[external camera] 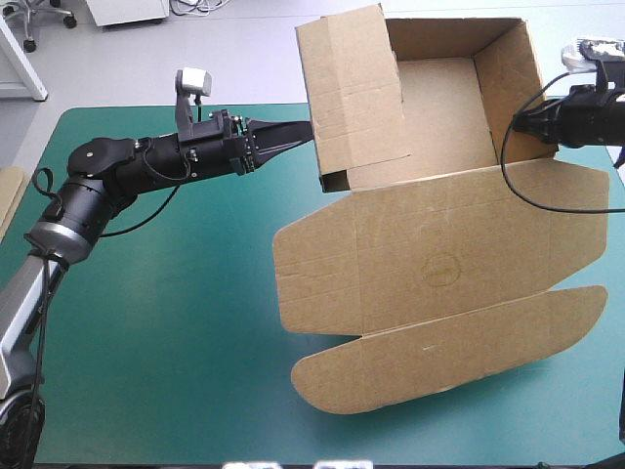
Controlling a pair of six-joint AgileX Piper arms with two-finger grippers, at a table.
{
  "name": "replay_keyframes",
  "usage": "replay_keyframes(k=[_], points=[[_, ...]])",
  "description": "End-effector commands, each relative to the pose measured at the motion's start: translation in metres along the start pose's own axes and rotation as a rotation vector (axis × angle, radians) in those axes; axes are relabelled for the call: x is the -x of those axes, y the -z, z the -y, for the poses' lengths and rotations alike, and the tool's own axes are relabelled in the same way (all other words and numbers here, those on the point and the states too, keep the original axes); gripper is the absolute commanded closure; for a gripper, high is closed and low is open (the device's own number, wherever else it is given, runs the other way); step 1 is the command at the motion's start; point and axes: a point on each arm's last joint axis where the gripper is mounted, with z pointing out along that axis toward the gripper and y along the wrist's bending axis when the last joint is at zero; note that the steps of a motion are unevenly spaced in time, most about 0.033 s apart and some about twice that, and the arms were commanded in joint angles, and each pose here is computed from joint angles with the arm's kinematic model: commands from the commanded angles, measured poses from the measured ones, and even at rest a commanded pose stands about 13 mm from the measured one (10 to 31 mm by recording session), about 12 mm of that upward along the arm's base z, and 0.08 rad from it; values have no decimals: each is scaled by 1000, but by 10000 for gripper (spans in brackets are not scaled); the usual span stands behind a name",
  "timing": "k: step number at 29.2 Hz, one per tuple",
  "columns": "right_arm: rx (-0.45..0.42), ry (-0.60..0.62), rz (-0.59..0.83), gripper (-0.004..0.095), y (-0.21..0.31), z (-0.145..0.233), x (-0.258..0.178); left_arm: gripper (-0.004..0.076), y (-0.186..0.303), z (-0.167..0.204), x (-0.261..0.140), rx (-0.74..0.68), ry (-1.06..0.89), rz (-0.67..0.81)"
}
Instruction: Fold the box
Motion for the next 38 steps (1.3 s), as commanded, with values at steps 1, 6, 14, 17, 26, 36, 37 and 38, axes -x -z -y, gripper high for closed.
replay_keyframes(k=[1, 6, 14, 17, 26, 36, 37, 38], points=[[35, 3, 123, 913, 21, -20, 14, 375, 3, 36, 19, -83, -33, 83], [7, 33, 92, 913, 12, -30, 13, 326, 1, 45, 25, -80, -52, 91], [58, 1, 108, 913, -4, -49, 17, 325, -1, 31, 17, 73, -83, 0], [61, 1, 88, 913, -10, -52, 16, 325, 0, 26, 15, 142, -104, -33], [31, 7, 45, 913, -30, -72, 13, 323, 2, 23, 22, 292, -167, -71], [31, 24, 41, 913, -45, -95, 11, 324, -3, 9, 34, 386, -150, -111], [33, 27, 38, 913, -46, -97, 11, 323, -3, 8, 35, 402, -156, -120], [33, 24, 35, 913, -47, -100, 10, 324, -3, 7, 36, 412, -154, -124]])
